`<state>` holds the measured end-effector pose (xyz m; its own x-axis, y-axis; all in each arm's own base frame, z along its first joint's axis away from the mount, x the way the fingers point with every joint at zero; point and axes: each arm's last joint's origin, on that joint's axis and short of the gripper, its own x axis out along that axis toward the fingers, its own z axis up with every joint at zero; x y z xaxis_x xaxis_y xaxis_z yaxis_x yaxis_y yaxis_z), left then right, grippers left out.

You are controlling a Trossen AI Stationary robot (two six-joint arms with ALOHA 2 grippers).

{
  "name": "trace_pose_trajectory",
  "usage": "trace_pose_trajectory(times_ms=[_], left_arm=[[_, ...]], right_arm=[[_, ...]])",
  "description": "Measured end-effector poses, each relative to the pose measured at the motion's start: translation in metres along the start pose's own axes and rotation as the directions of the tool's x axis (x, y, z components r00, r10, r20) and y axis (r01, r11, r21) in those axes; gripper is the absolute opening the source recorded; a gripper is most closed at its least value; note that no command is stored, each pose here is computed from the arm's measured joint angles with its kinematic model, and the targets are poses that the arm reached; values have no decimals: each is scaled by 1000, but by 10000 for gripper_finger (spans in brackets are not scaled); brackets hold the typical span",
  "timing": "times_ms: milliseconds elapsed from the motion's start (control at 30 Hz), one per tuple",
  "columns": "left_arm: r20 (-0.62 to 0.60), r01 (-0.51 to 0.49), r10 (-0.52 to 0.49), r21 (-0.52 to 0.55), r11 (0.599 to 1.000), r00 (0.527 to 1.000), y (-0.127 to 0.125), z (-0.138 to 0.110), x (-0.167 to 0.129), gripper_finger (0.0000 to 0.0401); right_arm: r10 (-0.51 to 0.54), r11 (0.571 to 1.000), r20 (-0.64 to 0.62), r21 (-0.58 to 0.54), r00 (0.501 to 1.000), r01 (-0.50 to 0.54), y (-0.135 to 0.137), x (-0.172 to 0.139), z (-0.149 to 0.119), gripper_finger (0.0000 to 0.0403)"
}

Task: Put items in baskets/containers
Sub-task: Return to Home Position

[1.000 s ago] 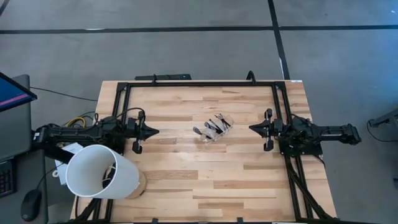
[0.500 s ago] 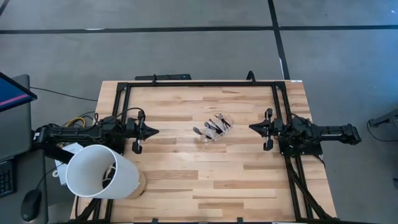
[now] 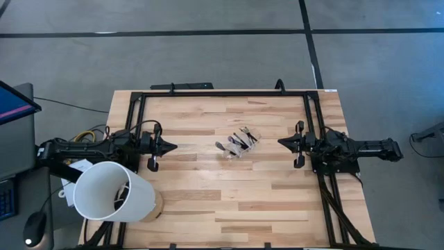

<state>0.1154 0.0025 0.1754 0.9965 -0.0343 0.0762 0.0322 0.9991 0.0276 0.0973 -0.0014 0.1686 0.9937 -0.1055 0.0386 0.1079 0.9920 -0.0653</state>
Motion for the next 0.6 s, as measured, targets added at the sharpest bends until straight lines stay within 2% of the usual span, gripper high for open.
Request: trace_pose_trajectory(times_ms=[600], left_arm=[[7,0,0,0,1000,1000,0,1,0,6]], right_arm=[[1,1000,0,0,1000,-1,0,0,0,0]])
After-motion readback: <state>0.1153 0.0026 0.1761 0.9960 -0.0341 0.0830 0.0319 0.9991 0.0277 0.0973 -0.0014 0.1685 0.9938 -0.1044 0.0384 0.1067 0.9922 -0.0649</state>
